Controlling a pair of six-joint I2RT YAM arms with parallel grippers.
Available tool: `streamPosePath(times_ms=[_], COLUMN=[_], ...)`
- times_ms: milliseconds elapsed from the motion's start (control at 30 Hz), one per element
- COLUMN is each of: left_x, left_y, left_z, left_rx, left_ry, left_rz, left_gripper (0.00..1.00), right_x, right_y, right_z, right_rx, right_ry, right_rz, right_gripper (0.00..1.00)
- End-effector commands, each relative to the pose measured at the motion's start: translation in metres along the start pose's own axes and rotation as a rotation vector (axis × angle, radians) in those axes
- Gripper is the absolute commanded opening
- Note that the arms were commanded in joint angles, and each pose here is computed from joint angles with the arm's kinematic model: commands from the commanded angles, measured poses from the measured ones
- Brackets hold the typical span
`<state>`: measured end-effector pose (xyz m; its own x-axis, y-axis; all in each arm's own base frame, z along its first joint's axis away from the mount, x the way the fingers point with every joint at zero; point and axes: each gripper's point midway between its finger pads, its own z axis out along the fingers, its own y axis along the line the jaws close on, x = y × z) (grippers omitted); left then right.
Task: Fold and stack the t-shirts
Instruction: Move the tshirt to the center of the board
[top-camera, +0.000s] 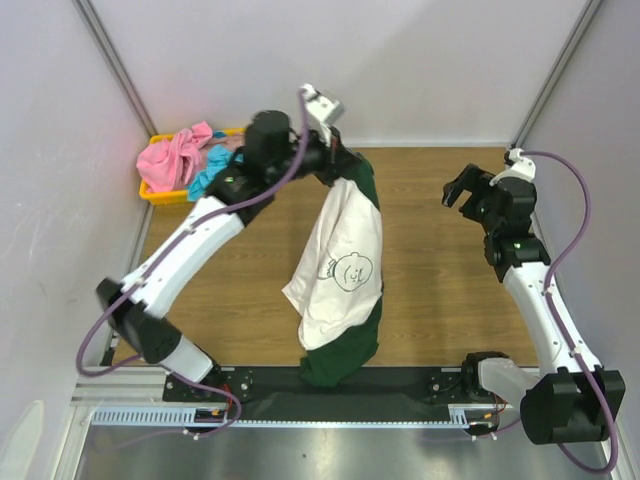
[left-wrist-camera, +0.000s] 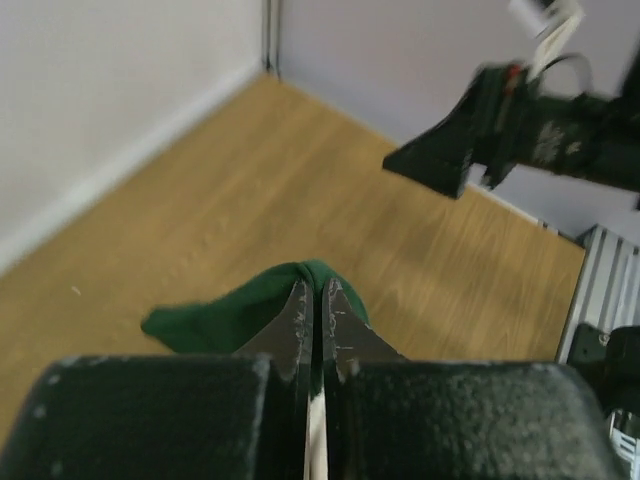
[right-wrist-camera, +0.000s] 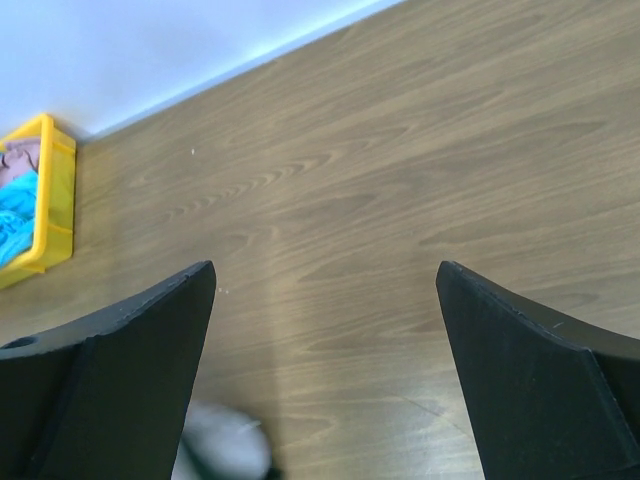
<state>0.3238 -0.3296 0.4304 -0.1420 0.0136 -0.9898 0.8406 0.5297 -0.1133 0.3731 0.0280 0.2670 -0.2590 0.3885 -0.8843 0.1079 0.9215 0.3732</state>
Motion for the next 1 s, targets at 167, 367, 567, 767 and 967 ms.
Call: streamPosePath(times_ms=[167, 367, 567, 767, 967], left_x=[0.065, 0.118, 0.151, 0.172, 0.183], left_y=[0.035, 0.071, 0.118, 0.137, 0.128], left_z=[0.071, 0.094, 0.090, 0.089, 0.088], left_rx=[-0.142, -0.296, -0.531, -0.553, -0.475], left_ry=[-0.008, 0.028, 0.062, 0.119, 0.167], left_rz=[-0.150, -0.217, -0.244, -0.265, -0.189], left_gripper=[0.00, 0.00, 0.00, 0.00, 0.00], right_x=[0.023, 0.076, 0.133, 0.166, 0.182], right_y=[0.015, 0.017, 0.029, 0.055, 0.065], right_z=[-0.020, -0.012, 0.003, 0.023, 0.050], right_rx=[-0.128, -0.191, -0.207, -0.229, -0.220], right_ry=[0.024, 0.126, 0.232, 0.271, 0.260], right_rz=[0.033, 0.093, 0.061, 0.031, 0.083], right_gripper=[1.00, 1.00, 0.99, 0.97, 0.93])
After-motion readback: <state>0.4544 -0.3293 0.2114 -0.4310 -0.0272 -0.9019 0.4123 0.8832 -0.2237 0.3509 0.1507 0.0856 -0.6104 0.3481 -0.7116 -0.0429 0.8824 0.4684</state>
